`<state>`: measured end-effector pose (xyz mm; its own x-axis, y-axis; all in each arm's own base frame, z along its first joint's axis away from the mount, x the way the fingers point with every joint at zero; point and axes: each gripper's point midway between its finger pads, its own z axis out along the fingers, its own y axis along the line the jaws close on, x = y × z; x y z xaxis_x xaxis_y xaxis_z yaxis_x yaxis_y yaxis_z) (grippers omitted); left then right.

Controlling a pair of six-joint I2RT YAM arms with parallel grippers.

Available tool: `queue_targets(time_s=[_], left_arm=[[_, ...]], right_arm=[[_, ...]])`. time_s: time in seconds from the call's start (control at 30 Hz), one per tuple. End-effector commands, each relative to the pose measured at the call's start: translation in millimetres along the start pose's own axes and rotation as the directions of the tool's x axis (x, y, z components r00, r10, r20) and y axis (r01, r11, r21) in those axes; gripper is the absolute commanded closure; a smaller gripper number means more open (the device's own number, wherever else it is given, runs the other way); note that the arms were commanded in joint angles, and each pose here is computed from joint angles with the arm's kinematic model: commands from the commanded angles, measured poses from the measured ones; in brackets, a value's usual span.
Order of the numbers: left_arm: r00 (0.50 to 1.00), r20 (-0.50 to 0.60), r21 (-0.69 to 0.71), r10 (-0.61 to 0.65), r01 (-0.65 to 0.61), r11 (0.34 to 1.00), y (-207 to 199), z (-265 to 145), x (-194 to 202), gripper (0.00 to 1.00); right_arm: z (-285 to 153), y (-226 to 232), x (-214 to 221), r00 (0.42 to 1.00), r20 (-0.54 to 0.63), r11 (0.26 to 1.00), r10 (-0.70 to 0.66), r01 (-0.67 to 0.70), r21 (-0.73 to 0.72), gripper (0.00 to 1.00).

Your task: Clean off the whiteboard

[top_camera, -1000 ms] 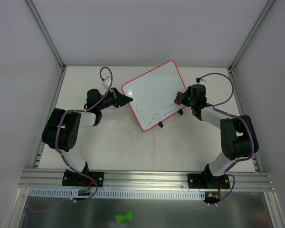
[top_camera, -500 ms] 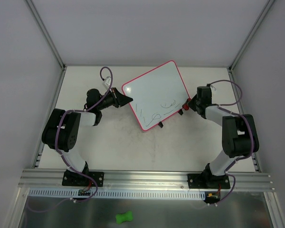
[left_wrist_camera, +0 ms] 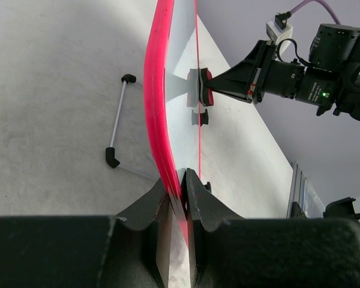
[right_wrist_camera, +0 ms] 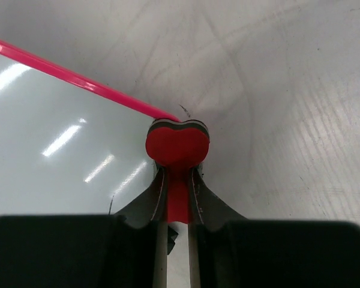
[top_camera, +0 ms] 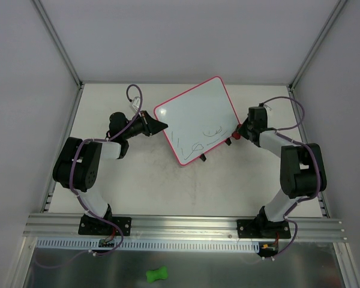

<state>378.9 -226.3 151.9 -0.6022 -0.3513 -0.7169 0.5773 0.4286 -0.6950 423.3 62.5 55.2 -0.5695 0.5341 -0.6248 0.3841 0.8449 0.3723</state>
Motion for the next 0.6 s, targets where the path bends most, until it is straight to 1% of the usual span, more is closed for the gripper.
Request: queue_targets(time_s=[0.0,0.07,0.1,0.23,0.3,0.4,0.57], left_arm=[[0.989,0.010,0.057,0.146,-0.147,0.988,-14,0,-7,1.00],[0.990,0.008,0.056,0.144,-0.144,0.988,-14,0,-7,1.00],[0.989,0.008,0.056,0.146,-0.146,0.988,-14,0,-7,1.00],[0.990,0.006,0.057,0.142,-0.142,0.988,-13,1,-7,1.00],[0.990,0.005,0.056,0.141,-0.141,0.988,-13,2,-7,1.00],[0.991,0.003,0.056,0.137,-0.137,0.989,-12,2,-6,1.00],[0.991,0.001,0.064,0.137,-0.137,0.988,-13,3,-6,1.00]], right_arm=[[-20,20,-40,0.986,0.138,0.991,-0.089,0.101,-0.085,1.00],[-26,27,-44,0.980,0.167,0.983,-0.106,0.129,-0.132,0.99],[-29,37,-46,0.977,0.184,0.973,-0.113,0.146,-0.180,1.00],[-27,46,-45,0.976,0.186,0.961,-0.111,0.154,-0.232,1.00],[-22,52,-35,0.982,0.152,0.950,-0.109,0.148,-0.275,1.00],[-16,54,-27,0.988,0.124,0.948,-0.093,0.126,-0.293,1.00],[-4,49,-3,0.997,0.056,0.956,-0.055,0.069,-0.286,1.00]])
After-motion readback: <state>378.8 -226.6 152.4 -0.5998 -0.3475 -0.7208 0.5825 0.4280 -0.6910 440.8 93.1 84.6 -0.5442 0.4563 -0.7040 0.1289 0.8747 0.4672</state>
